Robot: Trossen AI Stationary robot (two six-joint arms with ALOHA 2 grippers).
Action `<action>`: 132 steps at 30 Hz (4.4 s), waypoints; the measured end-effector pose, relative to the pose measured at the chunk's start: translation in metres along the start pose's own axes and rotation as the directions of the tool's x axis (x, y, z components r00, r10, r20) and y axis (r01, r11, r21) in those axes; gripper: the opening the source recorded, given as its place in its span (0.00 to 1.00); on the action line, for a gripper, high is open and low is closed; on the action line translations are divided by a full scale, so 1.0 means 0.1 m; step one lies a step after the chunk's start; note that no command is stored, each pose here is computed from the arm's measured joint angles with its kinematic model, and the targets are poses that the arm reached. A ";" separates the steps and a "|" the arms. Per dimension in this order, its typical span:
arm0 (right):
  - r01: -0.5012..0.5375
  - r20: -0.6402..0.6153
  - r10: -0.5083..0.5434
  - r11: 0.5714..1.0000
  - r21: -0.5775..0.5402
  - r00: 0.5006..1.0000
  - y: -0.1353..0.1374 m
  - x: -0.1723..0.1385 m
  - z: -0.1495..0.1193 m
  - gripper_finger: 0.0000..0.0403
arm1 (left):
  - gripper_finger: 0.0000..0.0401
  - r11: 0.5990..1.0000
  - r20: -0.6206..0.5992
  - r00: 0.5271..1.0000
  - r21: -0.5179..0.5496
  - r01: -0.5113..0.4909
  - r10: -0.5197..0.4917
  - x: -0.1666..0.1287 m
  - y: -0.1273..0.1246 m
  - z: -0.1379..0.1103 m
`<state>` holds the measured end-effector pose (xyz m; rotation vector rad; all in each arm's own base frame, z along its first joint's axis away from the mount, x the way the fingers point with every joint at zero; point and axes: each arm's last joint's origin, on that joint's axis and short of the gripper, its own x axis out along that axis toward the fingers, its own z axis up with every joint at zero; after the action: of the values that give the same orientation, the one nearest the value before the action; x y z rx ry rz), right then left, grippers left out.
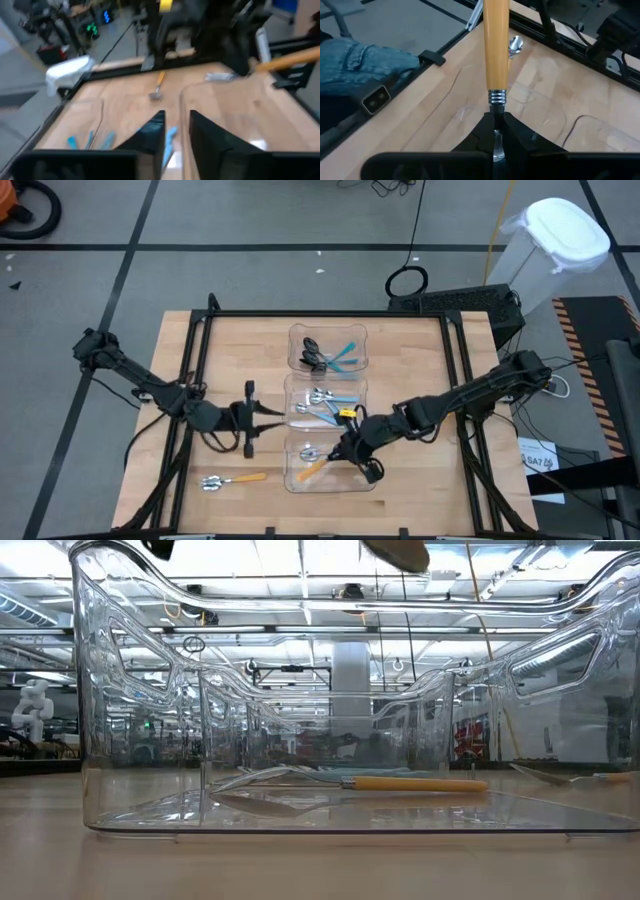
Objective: Sort silverware by color (type)
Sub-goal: Put the yellow spoon into the bottom transparent bin
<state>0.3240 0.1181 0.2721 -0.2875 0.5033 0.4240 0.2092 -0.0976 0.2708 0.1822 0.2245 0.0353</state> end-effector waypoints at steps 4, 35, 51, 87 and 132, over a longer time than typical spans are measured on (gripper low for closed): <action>0.005 0.034 -0.004 1.000 -0.007 0.999 0.05 0.06 -0.14 0.03 | 0.38 0.997 0.053 0.998 0.061 0.039 -0.042 0.04 -0.16 0.02; -0.092 0.121 0.095 0.995 -0.035 0.988 0.11 0.07 -0.13 0.03 | 0.57 0.830 -0.063 0.963 0.495 0.257 -0.260 1.03 -1.04 0.28; -0.142 0.129 0.147 0.989 -0.051 0.981 0.12 0.07 -0.12 0.03 | 0.09 0.849 -0.050 0.968 0.470 0.241 -0.246 1.10 -0.98 0.38; 0.272 -0.170 -0.229 0.915 0.298 0.958 0.27 -0.53 -0.18 0.39 | 0.06 0.902 -0.110 0.982 0.392 0.184 -0.153 1.17 -0.86 0.31; 0.582 -0.012 -0.626 0.717 0.384 0.780 0.95 -1.39 -0.10 0.39 | 0.06 0.951 -0.161 0.957 0.235 -0.200 0.241 1.13 -0.72 0.61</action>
<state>0.1660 0.1531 0.3206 -0.0473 0.3324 -0.3055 0.3337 -0.1732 0.2914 0.4226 0.3966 0.2534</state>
